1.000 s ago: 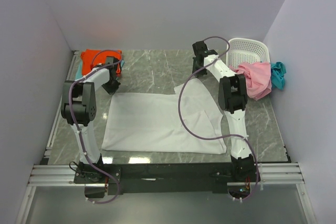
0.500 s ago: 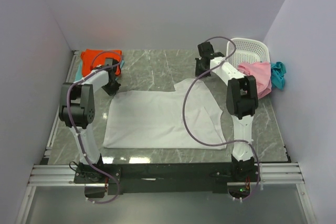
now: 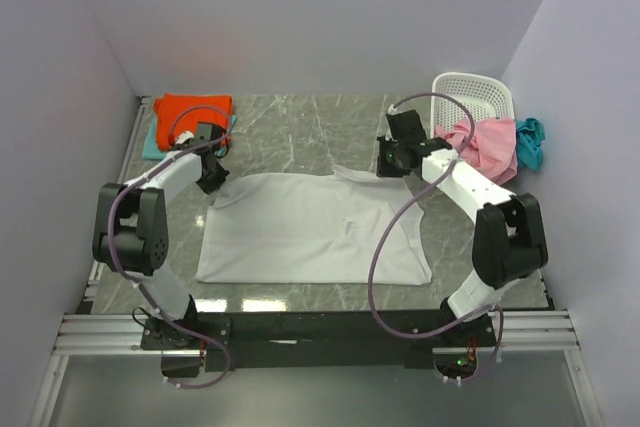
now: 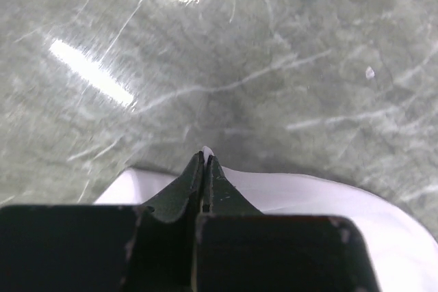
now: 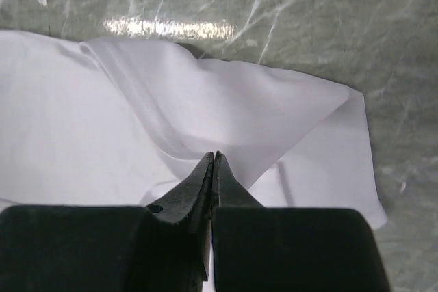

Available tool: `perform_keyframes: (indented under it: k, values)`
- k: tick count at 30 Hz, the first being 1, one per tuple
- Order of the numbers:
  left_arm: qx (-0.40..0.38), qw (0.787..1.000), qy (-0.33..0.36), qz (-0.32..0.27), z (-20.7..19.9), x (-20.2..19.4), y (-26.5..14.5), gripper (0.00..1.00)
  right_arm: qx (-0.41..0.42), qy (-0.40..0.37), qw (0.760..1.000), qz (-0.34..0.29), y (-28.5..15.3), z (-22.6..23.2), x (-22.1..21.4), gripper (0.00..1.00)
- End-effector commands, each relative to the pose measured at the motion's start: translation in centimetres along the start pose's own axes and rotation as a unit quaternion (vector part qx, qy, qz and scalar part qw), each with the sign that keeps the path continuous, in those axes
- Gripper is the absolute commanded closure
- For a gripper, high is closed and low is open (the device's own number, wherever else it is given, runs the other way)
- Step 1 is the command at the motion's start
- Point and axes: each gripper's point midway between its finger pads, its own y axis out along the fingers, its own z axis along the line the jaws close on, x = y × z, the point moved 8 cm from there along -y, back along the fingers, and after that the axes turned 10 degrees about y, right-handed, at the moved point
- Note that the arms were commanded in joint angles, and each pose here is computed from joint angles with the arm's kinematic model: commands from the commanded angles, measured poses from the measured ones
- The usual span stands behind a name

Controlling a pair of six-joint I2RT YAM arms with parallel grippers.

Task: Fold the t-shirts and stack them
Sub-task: Fold the tshirt

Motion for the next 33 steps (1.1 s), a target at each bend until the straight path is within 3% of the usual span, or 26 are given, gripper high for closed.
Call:
perform_keyframes:
  k: [1, 13, 33]
  values:
    - [-0.004, 0.999, -0.008, -0.043, 0.5, 0.8, -2.3, 0.99, 0.010, -0.005, 0.999, -0.042, -3.0, 0.7, 0.0, 1.00]
    - [0.000, 0.998, -0.009, -0.069, 2.5, -0.2, -5.0, 0.99, -0.001, -0.006, 0.998, -0.057, -8.4, -1.1, -3.5, 1.00]
    - [-0.010, 0.997, -0.022, -0.077, 4.9, -2.4, -7.1, 0.99, 0.018, -0.024, 0.999, -0.042, -12.3, -2.3, -6.3, 1.00]
